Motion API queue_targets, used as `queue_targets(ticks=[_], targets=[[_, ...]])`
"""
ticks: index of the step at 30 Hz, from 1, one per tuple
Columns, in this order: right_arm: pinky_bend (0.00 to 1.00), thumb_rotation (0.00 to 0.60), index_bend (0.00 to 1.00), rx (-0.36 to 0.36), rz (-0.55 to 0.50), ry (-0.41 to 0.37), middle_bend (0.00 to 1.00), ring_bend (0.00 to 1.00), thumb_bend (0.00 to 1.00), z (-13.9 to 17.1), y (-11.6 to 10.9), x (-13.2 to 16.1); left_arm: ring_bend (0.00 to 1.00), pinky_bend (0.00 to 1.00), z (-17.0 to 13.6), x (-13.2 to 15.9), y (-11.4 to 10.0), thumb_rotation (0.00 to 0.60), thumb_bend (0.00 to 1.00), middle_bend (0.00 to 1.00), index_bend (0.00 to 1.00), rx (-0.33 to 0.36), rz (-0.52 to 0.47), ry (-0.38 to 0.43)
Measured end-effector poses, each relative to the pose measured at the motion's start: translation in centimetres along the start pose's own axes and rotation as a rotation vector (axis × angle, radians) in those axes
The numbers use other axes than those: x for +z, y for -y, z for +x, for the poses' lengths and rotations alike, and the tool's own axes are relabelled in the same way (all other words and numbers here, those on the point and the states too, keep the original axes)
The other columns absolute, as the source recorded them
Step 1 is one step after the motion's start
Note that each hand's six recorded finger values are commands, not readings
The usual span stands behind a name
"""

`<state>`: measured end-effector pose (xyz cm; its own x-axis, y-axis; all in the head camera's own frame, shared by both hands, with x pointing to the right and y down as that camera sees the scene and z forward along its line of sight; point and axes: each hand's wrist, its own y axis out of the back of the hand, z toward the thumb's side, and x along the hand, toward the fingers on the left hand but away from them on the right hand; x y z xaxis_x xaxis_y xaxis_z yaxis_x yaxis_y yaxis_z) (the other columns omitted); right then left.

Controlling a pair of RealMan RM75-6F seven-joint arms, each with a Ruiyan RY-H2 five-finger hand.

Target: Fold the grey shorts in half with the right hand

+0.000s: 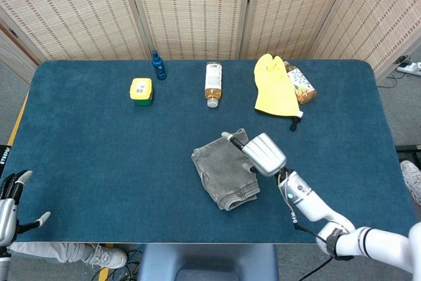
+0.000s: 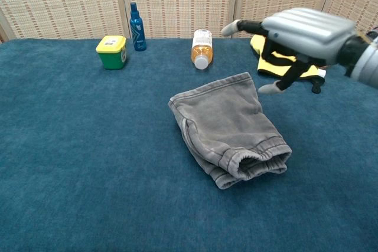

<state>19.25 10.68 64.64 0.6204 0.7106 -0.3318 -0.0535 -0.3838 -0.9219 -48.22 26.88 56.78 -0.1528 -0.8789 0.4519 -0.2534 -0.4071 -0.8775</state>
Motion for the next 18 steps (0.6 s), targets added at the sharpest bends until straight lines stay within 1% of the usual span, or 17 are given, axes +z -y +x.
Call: queue_targets(ticks=[5, 6, 8, 9, 10, 11, 12, 13, 14, 15, 16, 18], targets=[[0.98, 0.6, 0.16, -0.008, 0.045, 0.127, 0.88, 0.93, 0.3, 4.2, -1.7, -3.6, 0.06, 0.28, 0.5, 0.8, 0.3, 0.6, 0.17, 0.12, 0.14, -0.005, 0.001, 0.023], [0.97, 0.6, 0.16, -0.01, 0.052, 0.162, 0.85, 0.9, 0.31, 5.4, -2.1, -4.5, 0.06, 0.28, 0.6, 1.0, 0.4, 0.6, 0.17, 0.12, 0.14, -0.008, 0.001, 0.029], [0.92, 0.6, 0.16, -0.014, 0.058, 0.216, 0.68, 0.75, 0.31, 7.3, -2.6, -5.8, 0.06, 0.28, 0.7, 1.4, 0.6, 0.6, 0.17, 0.12, 0.14, -0.012, 0.0, 0.038], [0.86, 0.6, 0.16, -0.015, 0.057, 0.253, 0.59, 0.66, 0.31, 8.5, -2.8, -6.5, 0.06, 0.28, 0.8, 1.7, 0.7, 0.6, 0.17, 0.12, 0.14, -0.015, -0.002, 0.043], [0.77, 0.6, 0.16, -0.015, 0.056, 0.279, 0.48, 0.54, 0.32, 9.5, -3.0, -7.0, 0.06, 0.28, 0.8, 1.8, 0.7, 0.6, 0.17, 0.12, 0.14, -0.016, -0.002, 0.047], [0.7, 0.6, 0.16, -0.014, 0.054, 0.305, 0.43, 0.47, 0.32, 10.4, -3.0, -7.5, 0.06, 0.28, 0.8, 2.0, 0.8, 0.6, 0.17, 0.12, 0.14, -0.018, -0.002, 0.051], [0.58, 0.6, 0.16, -0.011, 0.049, 0.336, 0.34, 0.37, 0.32, 11.7, -3.1, -8.1, 0.06, 0.28, 0.9, 2.2, 0.9, 0.6, 0.17, 0.12, 0.14, -0.019, -0.001, 0.055], [0.48, 0.6, 0.16, -0.008, 0.045, 0.358, 0.28, 0.29, 0.32, 12.7, -3.2, -8.5, 0.06, 0.28, 0.9, 2.4, 0.9, 0.6, 0.17, 0.12, 0.14, -0.02, 0.0, 0.059], [0.42, 0.6, 0.16, -0.003, 0.039, 0.378, 0.24, 0.24, 0.32, 13.7, -3.2, -8.9, 0.06, 0.28, 1.0, 2.5, 0.9, 0.6, 0.17, 0.12, 0.14, -0.021, 0.001, 0.061], [0.33, 0.6, 0.16, 0.009, 0.028, 0.401, 0.18, 0.15, 0.33, 14.9, -3.0, -9.3, 0.06, 0.28, 1.0, 2.7, 0.9, 0.6, 0.17, 0.12, 0.14, -0.023, 0.002, 0.064], [0.28, 0.6, 0.16, 0.021, 0.019, 0.416, 0.14, 0.09, 0.34, 15.9, -2.9, -9.5, 0.06, 0.28, 1.0, 2.8, 0.9, 0.6, 0.17, 0.12, 0.14, -0.024, 0.003, 0.066], [0.24, 0.6, 0.14, 0.044, -0.001, 0.449, 0.11, 0.05, 0.36, 17.9, -2.7, -9.9, 0.06, 0.28, 1.0, 3.2, 0.8, 0.6, 0.17, 0.12, 0.14, -0.027, 0.002, 0.074]])
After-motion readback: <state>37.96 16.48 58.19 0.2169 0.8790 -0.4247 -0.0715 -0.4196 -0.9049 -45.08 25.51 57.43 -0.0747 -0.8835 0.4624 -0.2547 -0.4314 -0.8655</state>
